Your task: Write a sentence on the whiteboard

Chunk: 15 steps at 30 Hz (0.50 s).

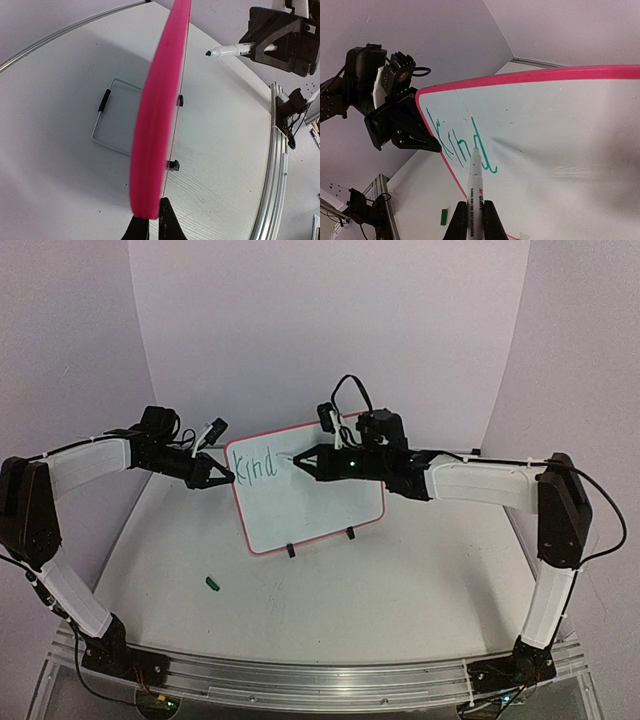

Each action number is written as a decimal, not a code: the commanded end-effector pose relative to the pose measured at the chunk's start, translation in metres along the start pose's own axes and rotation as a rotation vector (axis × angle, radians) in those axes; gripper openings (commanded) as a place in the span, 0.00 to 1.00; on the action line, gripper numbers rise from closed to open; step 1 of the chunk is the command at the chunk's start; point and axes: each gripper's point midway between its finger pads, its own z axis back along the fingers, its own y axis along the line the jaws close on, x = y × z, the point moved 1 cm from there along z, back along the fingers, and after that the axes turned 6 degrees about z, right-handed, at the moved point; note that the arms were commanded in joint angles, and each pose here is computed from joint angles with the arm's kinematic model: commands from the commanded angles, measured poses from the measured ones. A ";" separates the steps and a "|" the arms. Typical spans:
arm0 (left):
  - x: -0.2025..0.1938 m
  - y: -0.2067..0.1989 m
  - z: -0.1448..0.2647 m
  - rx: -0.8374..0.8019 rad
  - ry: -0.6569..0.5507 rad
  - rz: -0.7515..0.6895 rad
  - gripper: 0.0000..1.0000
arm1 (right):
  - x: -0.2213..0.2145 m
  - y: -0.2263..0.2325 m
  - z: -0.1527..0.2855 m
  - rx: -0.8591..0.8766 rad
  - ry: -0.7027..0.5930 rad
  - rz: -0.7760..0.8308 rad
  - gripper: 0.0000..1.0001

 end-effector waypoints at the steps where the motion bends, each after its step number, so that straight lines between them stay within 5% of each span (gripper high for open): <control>1: -0.005 0.006 0.001 0.048 0.035 -0.009 0.00 | 0.027 0.009 0.002 0.029 -0.062 0.028 0.00; 15: -0.005 0.006 0.000 0.047 0.036 -0.008 0.00 | 0.023 -0.005 -0.012 0.008 -0.055 0.003 0.00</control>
